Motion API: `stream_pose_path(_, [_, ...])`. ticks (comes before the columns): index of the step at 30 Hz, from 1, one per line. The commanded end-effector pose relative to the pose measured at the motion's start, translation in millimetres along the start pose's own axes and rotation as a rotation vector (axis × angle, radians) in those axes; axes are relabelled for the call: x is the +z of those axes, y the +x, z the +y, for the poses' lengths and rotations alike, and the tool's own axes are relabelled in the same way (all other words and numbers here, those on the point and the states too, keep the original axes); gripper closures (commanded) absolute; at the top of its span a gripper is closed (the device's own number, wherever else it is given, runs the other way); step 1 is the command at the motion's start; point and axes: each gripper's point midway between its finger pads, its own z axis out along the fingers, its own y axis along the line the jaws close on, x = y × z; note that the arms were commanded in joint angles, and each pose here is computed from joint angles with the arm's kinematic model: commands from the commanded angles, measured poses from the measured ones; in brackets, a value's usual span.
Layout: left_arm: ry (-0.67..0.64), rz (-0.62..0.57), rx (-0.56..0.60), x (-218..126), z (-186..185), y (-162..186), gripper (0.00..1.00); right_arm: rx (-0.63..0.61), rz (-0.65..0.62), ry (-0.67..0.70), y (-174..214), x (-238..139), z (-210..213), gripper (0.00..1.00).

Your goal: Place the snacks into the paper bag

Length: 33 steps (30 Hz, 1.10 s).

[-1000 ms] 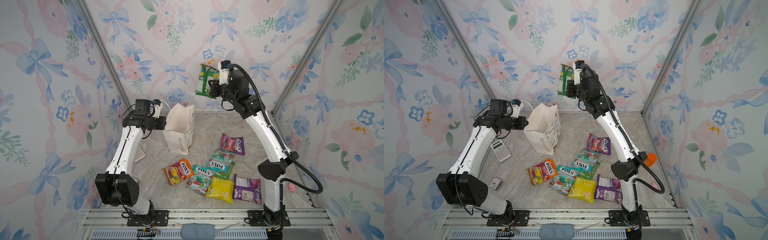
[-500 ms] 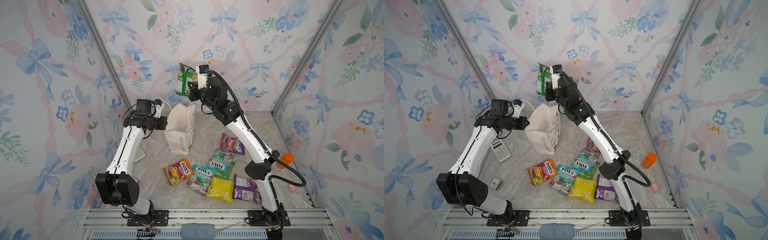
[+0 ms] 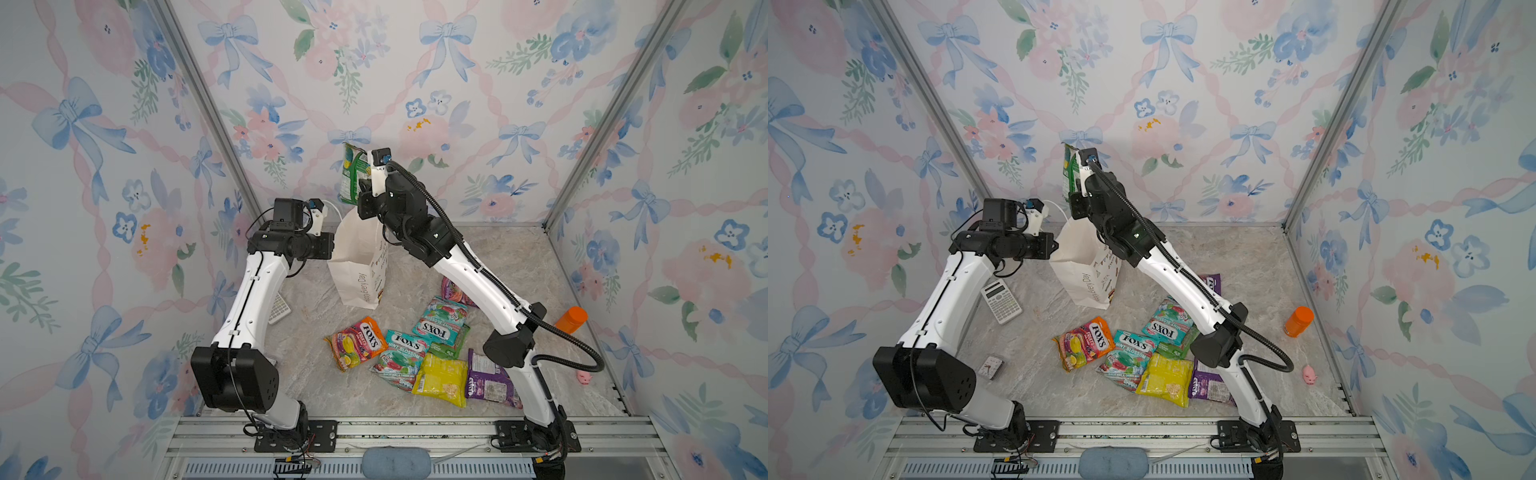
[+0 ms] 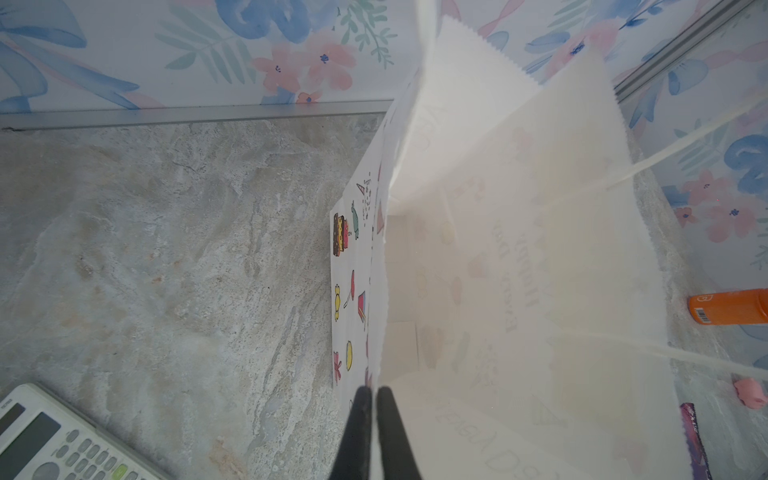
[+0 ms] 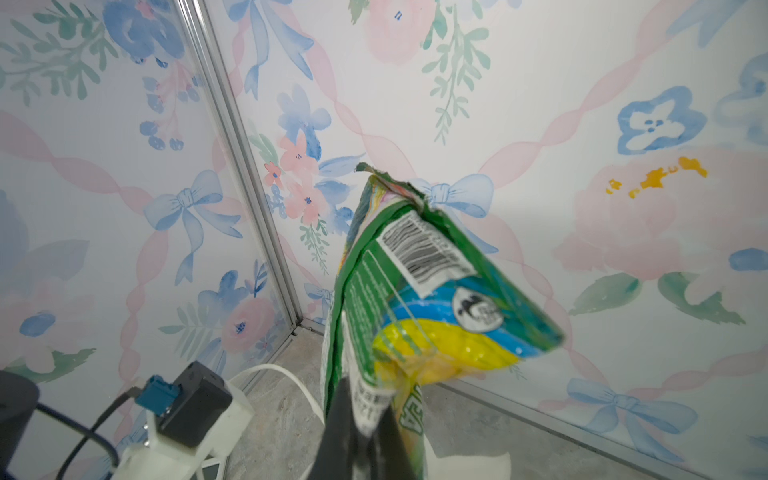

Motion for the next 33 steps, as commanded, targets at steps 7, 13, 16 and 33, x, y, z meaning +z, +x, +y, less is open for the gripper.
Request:
stream_pose_path(7, [-0.016, 0.004, -0.027, 3.9, 6.4, 2.6, 1.00, -0.008, -0.070, 0.070, -31.4, -35.8, -21.6, 1.00])
stream_pose_path(13, [-0.029, 0.001, -0.033, 2.3, 10.1, 2.2, 1.00, -0.012, -0.019, 0.063, -14.9, -42.2, -24.5, 1.00])
stream_pose_path(16, [-0.028, 0.000, -0.037, 2.3, 10.6, 1.7, 1.00, -0.010, 0.004, 0.058, -5.2, -42.1, -22.8, 1.00])
stream_pose_path(33, [-0.014, -0.005, -0.040, 0.2, 7.3, 0.7, 1.00, 0.030, 0.120, -0.025, 37.0, -22.2, 3.6, 1.00])
